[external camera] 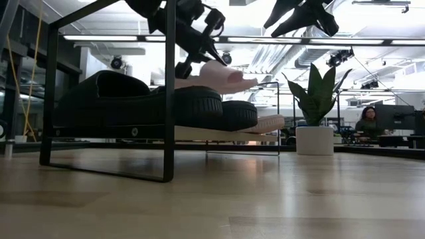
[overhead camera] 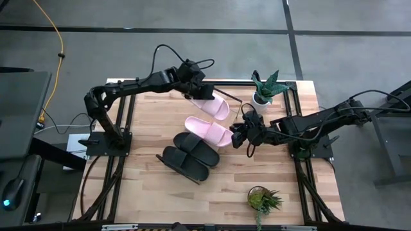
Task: Pick and place slides into the shelf
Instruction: Put the pink slipper on the shelf
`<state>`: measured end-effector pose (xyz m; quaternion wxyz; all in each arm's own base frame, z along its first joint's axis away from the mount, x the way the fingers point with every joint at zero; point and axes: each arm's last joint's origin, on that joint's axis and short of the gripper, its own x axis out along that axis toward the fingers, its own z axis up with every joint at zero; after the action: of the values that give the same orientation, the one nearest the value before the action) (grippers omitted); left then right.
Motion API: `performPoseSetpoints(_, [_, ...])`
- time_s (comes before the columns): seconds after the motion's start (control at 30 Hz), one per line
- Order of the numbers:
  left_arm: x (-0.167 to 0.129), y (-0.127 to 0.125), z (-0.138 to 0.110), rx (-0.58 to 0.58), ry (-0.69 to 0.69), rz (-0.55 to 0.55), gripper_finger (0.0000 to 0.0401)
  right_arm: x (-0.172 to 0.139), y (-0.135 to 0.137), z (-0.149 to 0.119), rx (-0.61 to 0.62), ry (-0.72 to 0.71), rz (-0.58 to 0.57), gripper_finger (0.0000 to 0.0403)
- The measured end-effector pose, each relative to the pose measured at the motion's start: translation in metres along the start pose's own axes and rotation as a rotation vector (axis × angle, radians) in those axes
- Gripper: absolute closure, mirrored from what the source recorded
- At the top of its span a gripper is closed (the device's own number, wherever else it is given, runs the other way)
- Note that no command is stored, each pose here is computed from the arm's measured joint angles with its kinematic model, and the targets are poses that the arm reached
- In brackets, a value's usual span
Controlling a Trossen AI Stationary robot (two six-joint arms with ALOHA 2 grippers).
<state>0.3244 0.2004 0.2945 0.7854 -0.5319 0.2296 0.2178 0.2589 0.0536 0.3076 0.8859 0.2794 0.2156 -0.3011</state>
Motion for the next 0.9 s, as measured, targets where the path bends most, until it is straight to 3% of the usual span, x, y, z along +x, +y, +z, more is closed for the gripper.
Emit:
performPoseSetpoints(0.27, [0.007, 0.002, -0.003, -0.01, 0.011, 0.026, 0.0401, 0.0, -0.002, 0.002, 0.045, -0.084, -0.061, 0.0298])
performPoseSetpoints(0.43, [0.01, -0.004, -0.011, 0.019, 0.045, 0.008, 0.0401, -0.007, -0.01, -0.005, 0.07, -0.121, -0.163, 0.0298])
performPoseSetpoints(0.6, [0.009, -0.005, -0.012, 0.041, 0.055, -0.005, 0.04, -0.037, -0.031, -0.024, 0.16, -0.164, -0.309, 0.0298])
performPoseSetpoints(0.73, [0.003, -0.012, -0.011, 0.072, 0.039, -0.045, 0.04, -0.058, -0.037, -0.04, 0.308, -0.281, -0.225, 0.0298])
performPoseSetpoints(0.9, [-0.011, -0.03, -0.016, 0.132, -0.001, -0.125, 0.04, -0.059, -0.043, -0.06, 0.475, -0.327, -0.072, 0.0298])
